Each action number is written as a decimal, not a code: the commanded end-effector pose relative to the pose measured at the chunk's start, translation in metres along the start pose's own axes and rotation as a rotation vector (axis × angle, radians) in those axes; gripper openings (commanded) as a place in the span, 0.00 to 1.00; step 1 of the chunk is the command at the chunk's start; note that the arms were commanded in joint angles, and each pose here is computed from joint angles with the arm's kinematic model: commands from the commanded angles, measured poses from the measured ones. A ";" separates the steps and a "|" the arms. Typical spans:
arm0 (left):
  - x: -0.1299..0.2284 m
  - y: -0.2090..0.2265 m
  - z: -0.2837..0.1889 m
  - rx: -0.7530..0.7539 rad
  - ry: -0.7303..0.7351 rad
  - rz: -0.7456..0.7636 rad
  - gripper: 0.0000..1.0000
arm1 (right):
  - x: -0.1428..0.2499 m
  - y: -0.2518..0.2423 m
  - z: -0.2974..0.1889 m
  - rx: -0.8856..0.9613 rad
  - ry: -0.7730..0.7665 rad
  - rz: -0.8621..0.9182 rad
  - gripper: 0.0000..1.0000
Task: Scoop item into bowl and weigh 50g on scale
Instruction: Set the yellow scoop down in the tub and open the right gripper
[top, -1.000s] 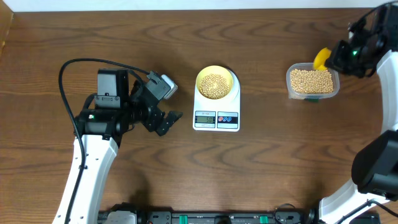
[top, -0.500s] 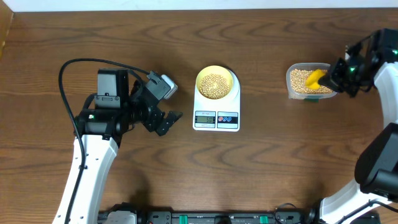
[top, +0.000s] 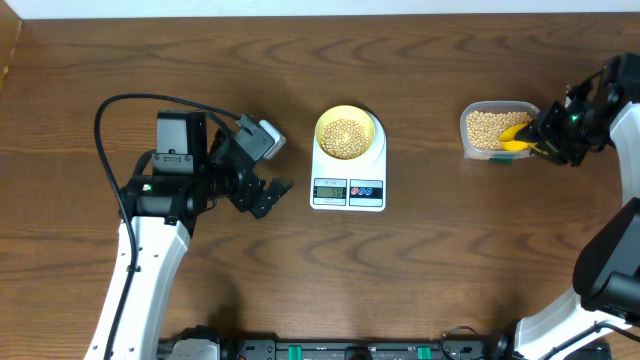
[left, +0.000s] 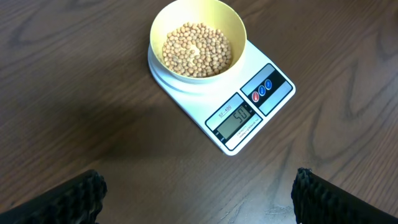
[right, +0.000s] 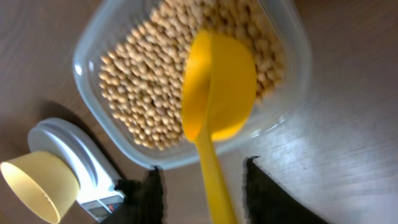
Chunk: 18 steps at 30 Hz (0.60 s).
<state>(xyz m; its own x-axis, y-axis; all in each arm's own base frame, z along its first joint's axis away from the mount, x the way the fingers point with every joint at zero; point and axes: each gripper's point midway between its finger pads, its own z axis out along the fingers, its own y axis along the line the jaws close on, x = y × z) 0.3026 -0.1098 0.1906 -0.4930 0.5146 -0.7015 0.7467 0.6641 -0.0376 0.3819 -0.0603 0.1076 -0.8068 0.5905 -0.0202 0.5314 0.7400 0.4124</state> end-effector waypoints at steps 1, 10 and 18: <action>0.005 0.001 0.002 -0.001 0.013 -0.012 0.98 | 0.007 -0.009 0.004 0.030 0.035 0.018 0.53; 0.005 0.001 0.002 -0.001 0.013 -0.011 0.98 | 0.022 -0.026 0.002 0.122 0.087 0.046 0.99; 0.005 0.001 0.002 -0.002 0.013 -0.012 0.98 | 0.020 -0.031 0.000 0.165 0.067 0.074 0.99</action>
<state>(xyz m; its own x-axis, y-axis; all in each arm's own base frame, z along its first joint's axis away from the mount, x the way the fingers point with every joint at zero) 0.3026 -0.1098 0.1906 -0.4927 0.5149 -0.7015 0.7469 0.6639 -0.0374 0.3507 -0.0664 0.0989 -0.7947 0.6034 0.0658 0.5939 0.7506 0.2895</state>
